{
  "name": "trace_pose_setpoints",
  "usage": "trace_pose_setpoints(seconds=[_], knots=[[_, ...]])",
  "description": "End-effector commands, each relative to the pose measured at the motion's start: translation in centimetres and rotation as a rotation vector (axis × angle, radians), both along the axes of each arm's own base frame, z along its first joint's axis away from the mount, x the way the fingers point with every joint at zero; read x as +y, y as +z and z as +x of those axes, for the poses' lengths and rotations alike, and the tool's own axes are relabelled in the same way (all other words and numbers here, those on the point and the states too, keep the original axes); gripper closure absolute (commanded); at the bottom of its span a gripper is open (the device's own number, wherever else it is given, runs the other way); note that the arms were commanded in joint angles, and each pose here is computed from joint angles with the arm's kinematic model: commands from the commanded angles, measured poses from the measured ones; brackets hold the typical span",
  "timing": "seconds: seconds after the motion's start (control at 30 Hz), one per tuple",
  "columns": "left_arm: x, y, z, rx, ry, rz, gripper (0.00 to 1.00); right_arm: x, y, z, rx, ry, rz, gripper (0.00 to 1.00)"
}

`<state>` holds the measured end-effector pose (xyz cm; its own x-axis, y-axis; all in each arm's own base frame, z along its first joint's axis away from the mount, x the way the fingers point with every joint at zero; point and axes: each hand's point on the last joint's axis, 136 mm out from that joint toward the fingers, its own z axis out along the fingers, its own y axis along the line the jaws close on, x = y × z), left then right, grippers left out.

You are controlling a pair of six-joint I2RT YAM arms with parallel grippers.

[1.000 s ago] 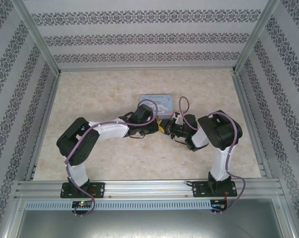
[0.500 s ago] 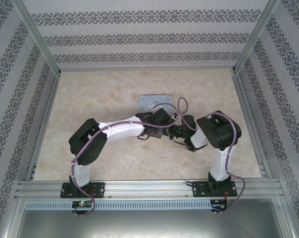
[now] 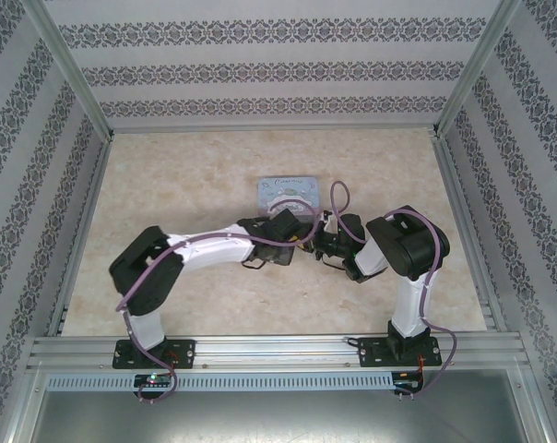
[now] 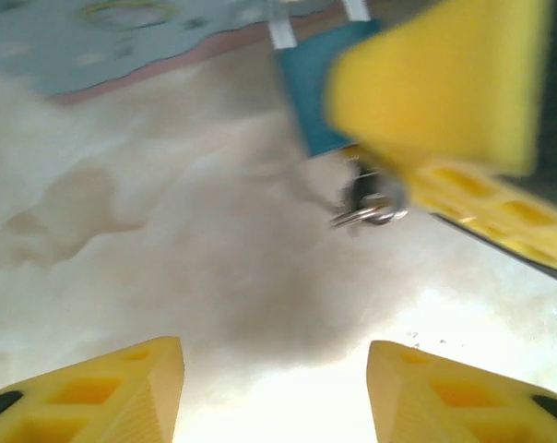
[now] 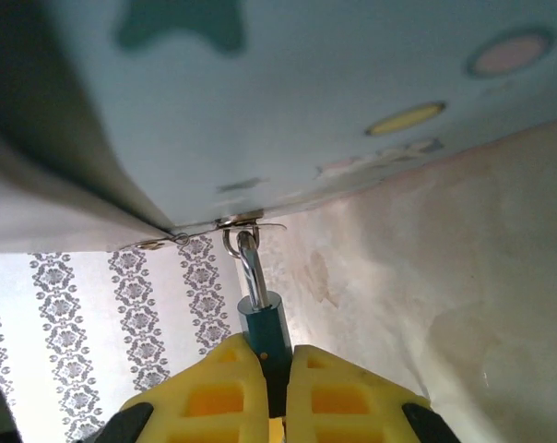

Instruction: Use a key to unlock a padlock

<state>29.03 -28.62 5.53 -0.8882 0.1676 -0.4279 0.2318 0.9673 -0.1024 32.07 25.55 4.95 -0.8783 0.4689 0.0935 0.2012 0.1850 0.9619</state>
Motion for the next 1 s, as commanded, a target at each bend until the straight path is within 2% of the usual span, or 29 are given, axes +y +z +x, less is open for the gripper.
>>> trace_pose_setpoints(seconds=[0.0, 0.17, 0.37, 0.53, 0.67, 0.8, 0.97], knots=[[0.1, 4.0, 1.7, -0.056, 0.110, -0.212, 0.37, 0.1, -1.9, -0.9, 0.069, 0.020, -0.026, 1.00], [2.6, 6.0, 2.9, -0.056, 0.209, -0.342, 0.31, -0.3, -2.2, -1.2, 0.068, 0.026, -0.033, 1.00], [4.4, 7.4, 4.3, -0.073, 0.249, -0.359, 0.29, -1.4, -3.2, -2.4, 0.079, 0.039, -0.057, 1.00], [3.9, 8.1, 4.8, -0.071, 0.232, -0.364, 0.29, -2.6, -4.1, -3.8, 0.089, 0.055, -0.080, 1.00], [2.7, 8.1, 4.7, -0.047, 0.224, -0.431, 0.28, -3.0, -4.4, -5.2, 0.091, 0.088, -0.082, 1.00], [1.5, 7.3, 4.5, -0.013, 0.220, -0.504, 0.27, -2.6, -3.2, -5.2, 0.034, 0.119, -0.063, 1.00], [1.4, 6.5, 5.2, 0.001, 0.215, -0.444, 0.27, -2.2, -1.9, -4.8, -0.039, 0.153, -0.063, 1.00]])
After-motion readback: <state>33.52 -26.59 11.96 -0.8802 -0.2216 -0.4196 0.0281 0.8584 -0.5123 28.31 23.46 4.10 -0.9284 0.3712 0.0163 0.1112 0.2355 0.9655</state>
